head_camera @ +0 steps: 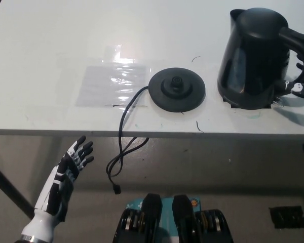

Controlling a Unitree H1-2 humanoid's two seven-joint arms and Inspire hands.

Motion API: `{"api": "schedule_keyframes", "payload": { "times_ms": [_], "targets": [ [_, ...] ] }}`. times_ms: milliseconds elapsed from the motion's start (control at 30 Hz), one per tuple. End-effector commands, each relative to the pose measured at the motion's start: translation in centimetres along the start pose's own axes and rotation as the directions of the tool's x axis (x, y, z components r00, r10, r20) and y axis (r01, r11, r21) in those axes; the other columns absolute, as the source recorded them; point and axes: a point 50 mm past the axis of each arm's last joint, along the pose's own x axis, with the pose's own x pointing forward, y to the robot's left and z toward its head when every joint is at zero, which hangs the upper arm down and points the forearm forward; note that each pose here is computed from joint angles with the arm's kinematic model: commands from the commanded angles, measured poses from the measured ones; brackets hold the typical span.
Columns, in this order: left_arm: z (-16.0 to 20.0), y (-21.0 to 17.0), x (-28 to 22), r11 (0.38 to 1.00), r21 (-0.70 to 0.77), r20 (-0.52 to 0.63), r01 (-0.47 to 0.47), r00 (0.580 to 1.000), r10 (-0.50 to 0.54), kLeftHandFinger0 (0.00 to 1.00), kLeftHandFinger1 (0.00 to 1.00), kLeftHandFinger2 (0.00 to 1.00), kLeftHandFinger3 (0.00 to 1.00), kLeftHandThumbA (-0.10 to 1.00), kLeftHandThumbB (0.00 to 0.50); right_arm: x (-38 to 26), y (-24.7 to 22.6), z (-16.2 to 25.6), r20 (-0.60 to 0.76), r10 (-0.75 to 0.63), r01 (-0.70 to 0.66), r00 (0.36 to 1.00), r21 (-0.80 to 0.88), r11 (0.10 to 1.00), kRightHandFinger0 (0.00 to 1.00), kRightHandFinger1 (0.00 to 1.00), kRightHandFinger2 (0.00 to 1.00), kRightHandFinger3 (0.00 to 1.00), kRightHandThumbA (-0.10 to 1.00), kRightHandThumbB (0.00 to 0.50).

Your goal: A kettle and its base are kept separately on the desk infront of the robot and the robot uses its right hand to lift the kettle by its handle and places it on its base to align it correctly.

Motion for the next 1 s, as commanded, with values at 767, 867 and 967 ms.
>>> {"api": "schedule_keyframes", "payload": {
  "times_ms": [767, 867, 967],
  "targets": [
    [1.1, 0.5, 0.5, 0.999, 0.028, 0.072, 0.035, 0.997, -0.037, 1.00, 1.00, 1.00, 1.00, 1.00, 0.016, 3.2, 0.0, 3.1, 0.043, -0.302, 0.304, 0.952, -0.167, 0.938, 0.01, 0.39, 0.78, 0.81, -0.10, 0.166],
    [1.0, 0.5, 0.3, 0.999, 0.020, 0.067, 0.033, 0.997, -0.035, 1.00, 1.00, 1.00, 1.00, 1.00, 0.017, 3.1, -0.2, 2.8, 0.039, -0.305, 0.307, 0.952, -0.150, 0.940, 0.03, 0.40, 0.79, 0.79, -0.10, 0.177],
    [0.9, 0.5, 0.2, 0.999, 0.026, 0.062, 0.033, 0.997, -0.035, 1.00, 1.00, 1.00, 1.00, 1.00, 0.019, 3.0, -0.3, 2.7, 0.036, -0.309, 0.311, 0.950, -0.152, 0.938, 0.03, 0.41, 0.79, 0.78, -0.10, 0.177]
  ]
}}
